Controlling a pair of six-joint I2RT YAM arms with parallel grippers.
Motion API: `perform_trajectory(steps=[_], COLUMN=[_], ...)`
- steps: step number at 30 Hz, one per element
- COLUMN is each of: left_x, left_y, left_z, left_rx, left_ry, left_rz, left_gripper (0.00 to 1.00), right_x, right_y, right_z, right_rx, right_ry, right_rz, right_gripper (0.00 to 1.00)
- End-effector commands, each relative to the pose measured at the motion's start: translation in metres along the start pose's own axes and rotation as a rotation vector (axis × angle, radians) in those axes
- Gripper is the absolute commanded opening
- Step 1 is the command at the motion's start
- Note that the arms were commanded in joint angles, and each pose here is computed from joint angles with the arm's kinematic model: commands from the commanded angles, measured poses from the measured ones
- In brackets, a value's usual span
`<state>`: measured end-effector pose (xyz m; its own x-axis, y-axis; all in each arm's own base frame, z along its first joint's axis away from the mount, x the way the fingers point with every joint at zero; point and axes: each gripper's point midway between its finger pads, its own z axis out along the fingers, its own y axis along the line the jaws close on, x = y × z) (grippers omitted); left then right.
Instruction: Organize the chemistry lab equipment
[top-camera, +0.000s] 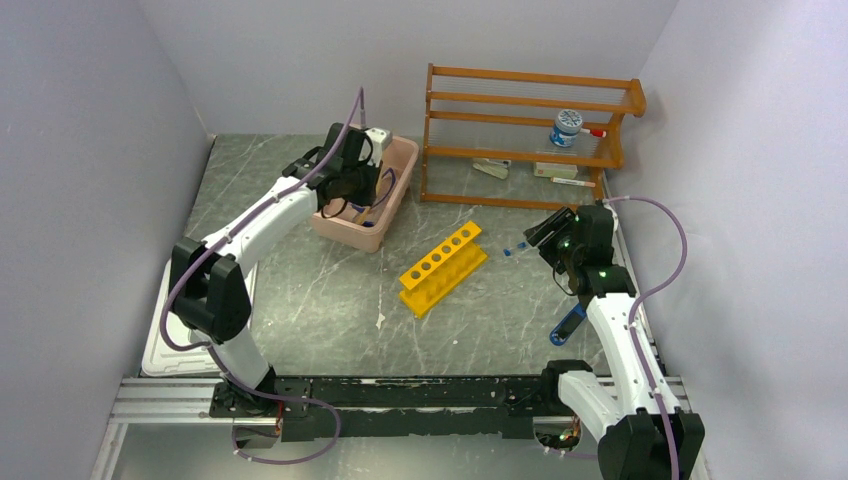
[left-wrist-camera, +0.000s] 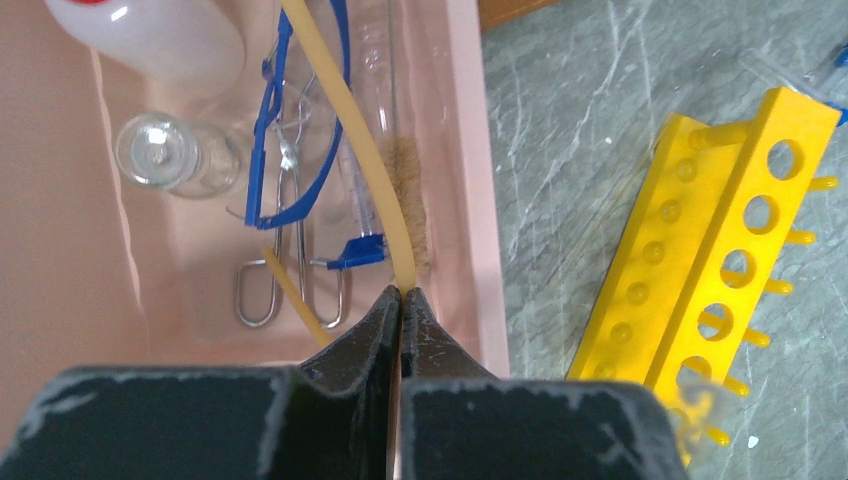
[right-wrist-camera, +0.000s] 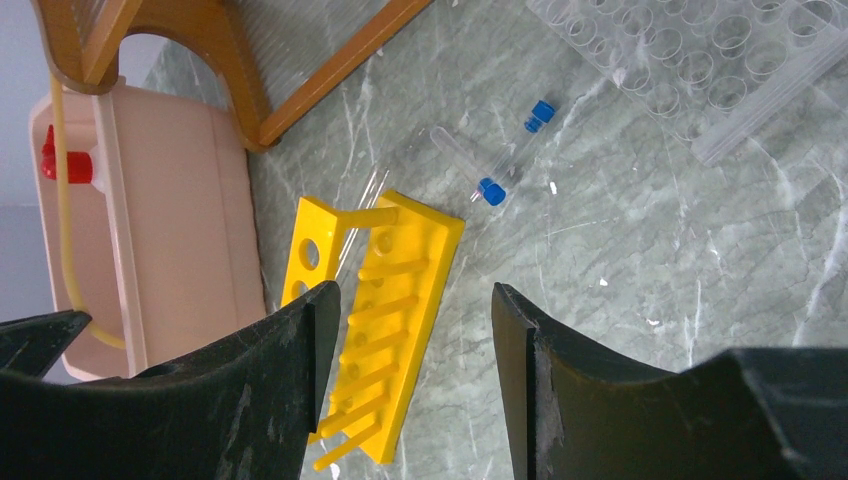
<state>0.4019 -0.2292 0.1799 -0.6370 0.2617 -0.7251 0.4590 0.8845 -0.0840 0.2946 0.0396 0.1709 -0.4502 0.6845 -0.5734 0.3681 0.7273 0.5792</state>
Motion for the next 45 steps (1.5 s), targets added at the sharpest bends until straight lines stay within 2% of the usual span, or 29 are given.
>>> perform_trajectory(steps=[1, 8, 22, 29, 39, 45], left_x=[0.02, 0.041, 0.036, 0.05, 0.031, -0.008], left_y=[0.014, 0.022, 0.031, 0.038, 0.032, 0.024], left_z=[0.004, 0.016, 0.024, 0.027, 0.025, 0.0], left_rx=[-0.055, -0.088, -0.134, -0.163, -0.135, -0.099], left_ry=[0.079, 0.208, 0.219, 0.286, 0.269, 0.155], left_rz=[-0.049, -0.102, -0.115, -0.108, -0.106, -0.109], left_gripper=[0.05, 0.05, 0.05, 0.05, 0.2, 0.38], right_x=[-0.003, -0.003, -0.005, -0.006, -0.009, -0.011], right_y=[0.003, 0.004, 0.005, 0.006, 0.01, 0.011], right_z=[-0.005, -0.012, -0.018, -0.017, -0.015, -0.014], right_rx=[-0.018, -0.032, -0.032, -0.036, -0.046, -0.043], right_ry=[-0.013, -0.025, -0.031, -0.032, -0.033, -0.038], right_rz=[0.012, 0.022, 0.013, 0.014, 0.011, 0.0], right_gripper=[0.61, 0.61, 0.61, 0.61, 0.61, 0.61])
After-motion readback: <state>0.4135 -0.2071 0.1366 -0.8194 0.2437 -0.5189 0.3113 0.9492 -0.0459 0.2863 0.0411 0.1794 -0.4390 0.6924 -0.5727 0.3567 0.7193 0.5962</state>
